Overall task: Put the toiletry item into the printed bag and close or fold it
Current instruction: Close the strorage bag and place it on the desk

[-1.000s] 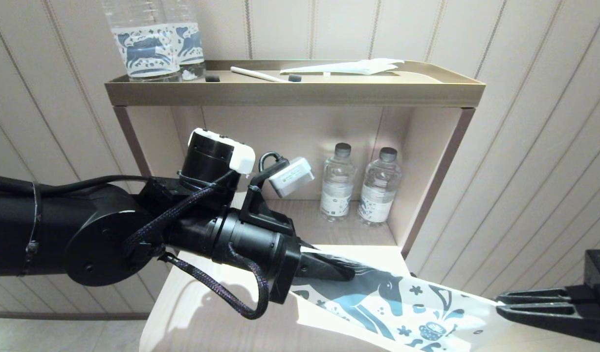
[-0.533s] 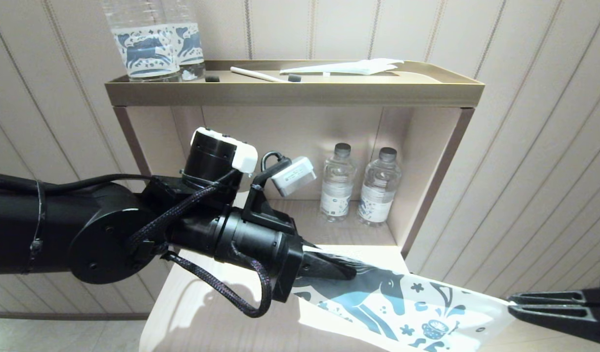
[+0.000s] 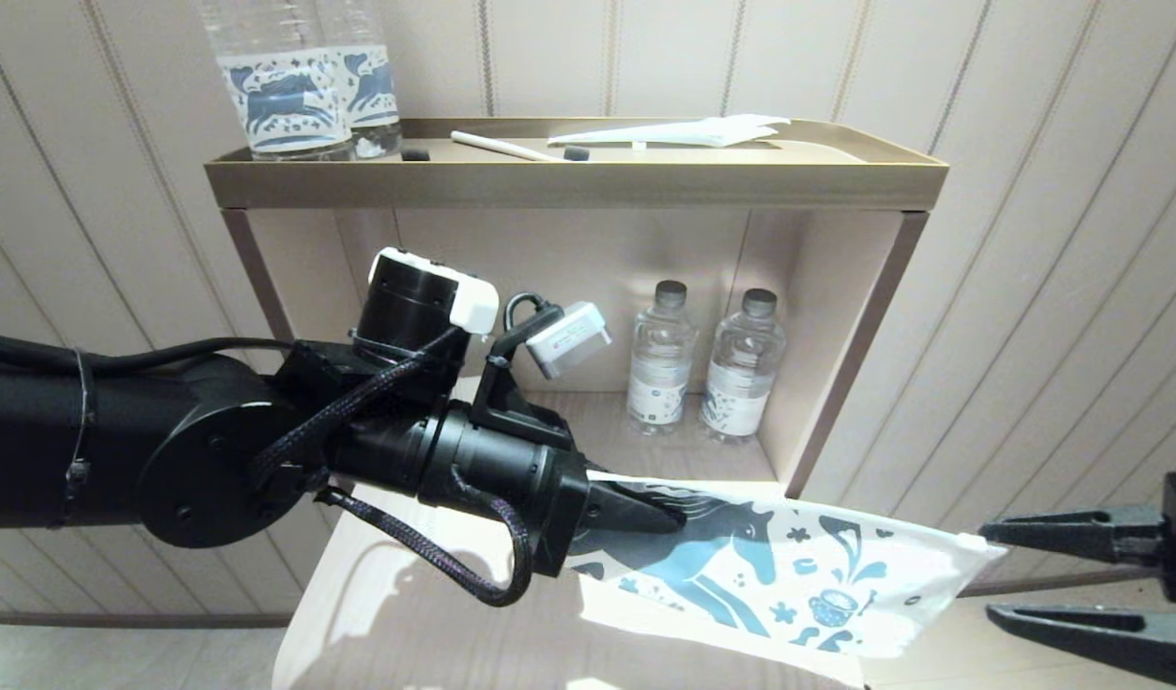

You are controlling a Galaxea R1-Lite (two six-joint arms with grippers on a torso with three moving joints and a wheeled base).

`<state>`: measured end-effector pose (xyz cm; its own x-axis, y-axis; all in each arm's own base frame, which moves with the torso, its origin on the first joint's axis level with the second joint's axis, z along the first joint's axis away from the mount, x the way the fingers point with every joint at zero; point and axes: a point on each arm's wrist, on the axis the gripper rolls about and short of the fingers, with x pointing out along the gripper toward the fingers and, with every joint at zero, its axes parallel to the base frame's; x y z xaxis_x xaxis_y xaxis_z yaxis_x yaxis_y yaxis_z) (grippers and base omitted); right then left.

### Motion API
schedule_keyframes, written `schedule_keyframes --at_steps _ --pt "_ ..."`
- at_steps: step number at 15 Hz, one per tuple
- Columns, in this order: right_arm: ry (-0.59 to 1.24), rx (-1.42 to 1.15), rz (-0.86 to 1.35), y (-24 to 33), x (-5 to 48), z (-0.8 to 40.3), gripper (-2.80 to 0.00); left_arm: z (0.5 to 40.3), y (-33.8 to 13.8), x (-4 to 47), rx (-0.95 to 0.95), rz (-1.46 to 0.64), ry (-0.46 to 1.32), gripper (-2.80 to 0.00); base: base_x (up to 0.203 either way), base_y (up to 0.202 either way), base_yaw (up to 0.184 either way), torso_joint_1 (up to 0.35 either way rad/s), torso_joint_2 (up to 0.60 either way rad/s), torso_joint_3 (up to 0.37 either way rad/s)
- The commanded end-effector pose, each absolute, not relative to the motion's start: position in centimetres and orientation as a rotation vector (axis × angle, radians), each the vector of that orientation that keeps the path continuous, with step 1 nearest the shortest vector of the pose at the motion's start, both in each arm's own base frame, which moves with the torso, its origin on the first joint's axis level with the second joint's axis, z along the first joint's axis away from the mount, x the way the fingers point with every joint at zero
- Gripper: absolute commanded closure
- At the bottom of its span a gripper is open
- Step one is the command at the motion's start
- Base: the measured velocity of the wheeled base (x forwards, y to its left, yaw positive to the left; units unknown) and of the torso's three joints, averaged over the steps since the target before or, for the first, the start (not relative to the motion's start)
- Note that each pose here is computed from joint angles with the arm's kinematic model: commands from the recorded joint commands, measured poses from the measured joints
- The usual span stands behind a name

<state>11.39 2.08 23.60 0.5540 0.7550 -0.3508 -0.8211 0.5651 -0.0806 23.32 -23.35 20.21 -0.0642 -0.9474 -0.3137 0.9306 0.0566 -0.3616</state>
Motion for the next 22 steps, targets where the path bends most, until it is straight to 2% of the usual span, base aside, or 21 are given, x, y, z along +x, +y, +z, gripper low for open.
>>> schedule_keyframes --at_steps 1,6,10,12,19,20,22 --pt "0.270 -0.253 0.942 2.1 11.7 24.0 -2.80 20.0 -23.4 23.6 -0.040 -1.535 0.556 0.00 0.000 0.000 0.000 0.000 0.00 0.000" --pt "0.209 -0.182 0.900 1.9 9.7 26.2 -2.80 16.2 -23.4 28.2 -0.055 -1.395 0.643 0.00 0.000 0.000 0.000 0.000 0.00 0.000" --pt "0.205 -0.168 0.880 1.7 9.2 26.2 -2.80 13.6 -23.4 31.1 -0.045 -1.266 0.707 0.00 0.000 0.000 0.000 0.000 0.00 0.000" --pt "0.211 -0.161 0.874 1.7 9.2 26.1 -2.80 12.4 -23.6 31.6 -0.028 -1.210 0.748 0.00 0.000 0.000 0.000 0.000 0.00 0.000" --pt "0.203 -0.164 0.891 1.7 8.6 25.7 -2.80 12.6 -22.6 30.5 0.008 -1.111 0.781 0.00 0.000 0.000 0.000 0.000 0.00 0.000" --pt "0.203 -0.164 0.891 1.7 8.5 25.6 -2.80 12.8 -22.5 30.2 0.008 -1.111 0.781 -2.80 0.000 0.000 0.000 0.000 0.00 0.000" --pt "0.196 -0.167 0.890 1.7 8.2 25.6 -2.80 13.2 -22.4 30.1 0.008 -1.112 0.770 -2.80 0.000 0.000 0.000 0.000 0.00 0.000"
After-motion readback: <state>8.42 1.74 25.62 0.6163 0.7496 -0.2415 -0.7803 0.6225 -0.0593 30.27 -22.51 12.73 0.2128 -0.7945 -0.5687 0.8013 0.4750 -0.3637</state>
